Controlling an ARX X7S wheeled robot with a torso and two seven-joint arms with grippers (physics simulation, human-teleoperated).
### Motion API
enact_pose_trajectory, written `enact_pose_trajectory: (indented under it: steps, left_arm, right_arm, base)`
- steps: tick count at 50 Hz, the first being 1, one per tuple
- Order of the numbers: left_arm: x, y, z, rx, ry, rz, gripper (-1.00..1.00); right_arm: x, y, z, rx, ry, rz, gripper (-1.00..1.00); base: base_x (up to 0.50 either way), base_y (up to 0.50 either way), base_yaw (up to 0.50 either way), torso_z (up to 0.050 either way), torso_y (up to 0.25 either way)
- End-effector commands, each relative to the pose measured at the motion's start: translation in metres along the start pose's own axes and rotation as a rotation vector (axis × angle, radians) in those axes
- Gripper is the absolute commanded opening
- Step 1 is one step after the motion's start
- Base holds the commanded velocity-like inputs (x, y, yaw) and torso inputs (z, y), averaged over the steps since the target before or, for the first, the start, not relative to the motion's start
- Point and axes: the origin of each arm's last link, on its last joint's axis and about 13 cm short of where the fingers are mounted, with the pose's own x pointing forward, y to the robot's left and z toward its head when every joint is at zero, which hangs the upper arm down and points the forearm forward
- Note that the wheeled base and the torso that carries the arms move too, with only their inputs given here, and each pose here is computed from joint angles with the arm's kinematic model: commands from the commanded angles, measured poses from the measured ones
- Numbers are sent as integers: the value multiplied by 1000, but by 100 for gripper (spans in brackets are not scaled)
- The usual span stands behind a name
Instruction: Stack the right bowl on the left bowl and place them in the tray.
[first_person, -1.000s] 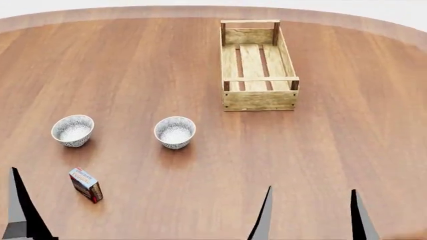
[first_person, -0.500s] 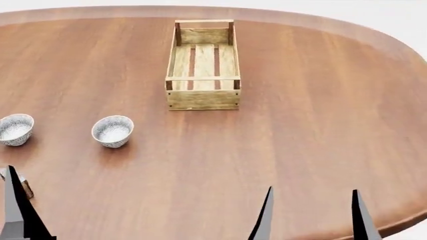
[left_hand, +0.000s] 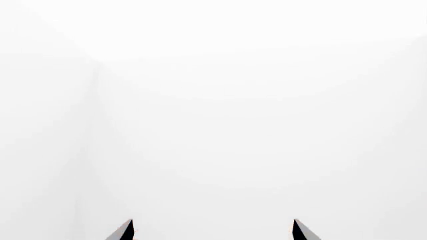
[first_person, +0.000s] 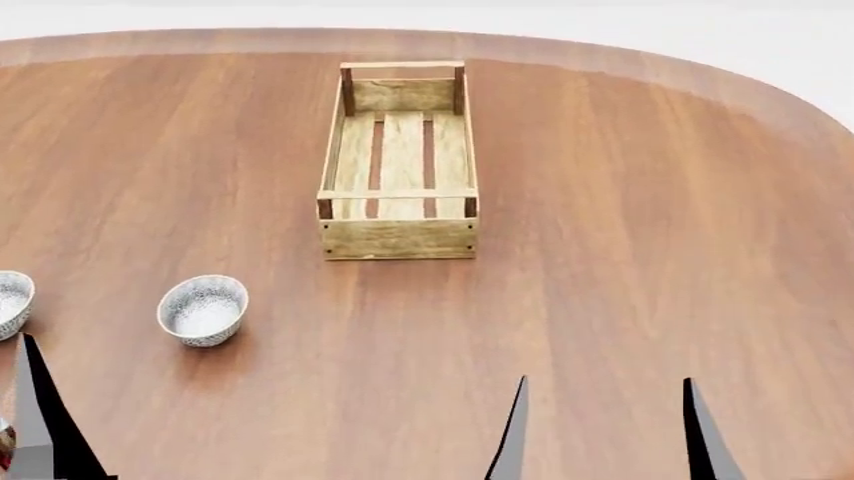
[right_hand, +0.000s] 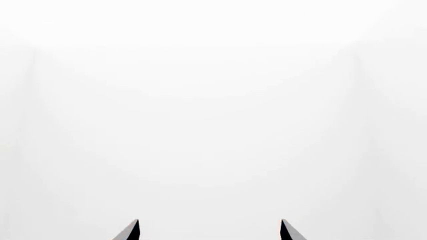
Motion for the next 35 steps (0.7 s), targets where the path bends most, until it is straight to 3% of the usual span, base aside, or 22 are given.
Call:
enact_pose_trajectory:
  steps: [1, 8, 35]
  left_arm:
    - [0, 2, 2, 8, -24, 4, 100]
    - [0, 2, 0, 7, -22, 3, 100]
    - [-1, 3, -2, 9, -13, 7, 100]
  right_arm:
    - [1, 1, 0, -45, -7, 7, 100]
    - [2, -2, -2, -16, 7, -21, 100]
    - [2, -2, -2, 6, 30, -17, 100]
  base:
    - [500, 312, 0, 0, 0]
    - [492, 262, 0, 0, 0]
    - [500, -54, 0, 0, 0]
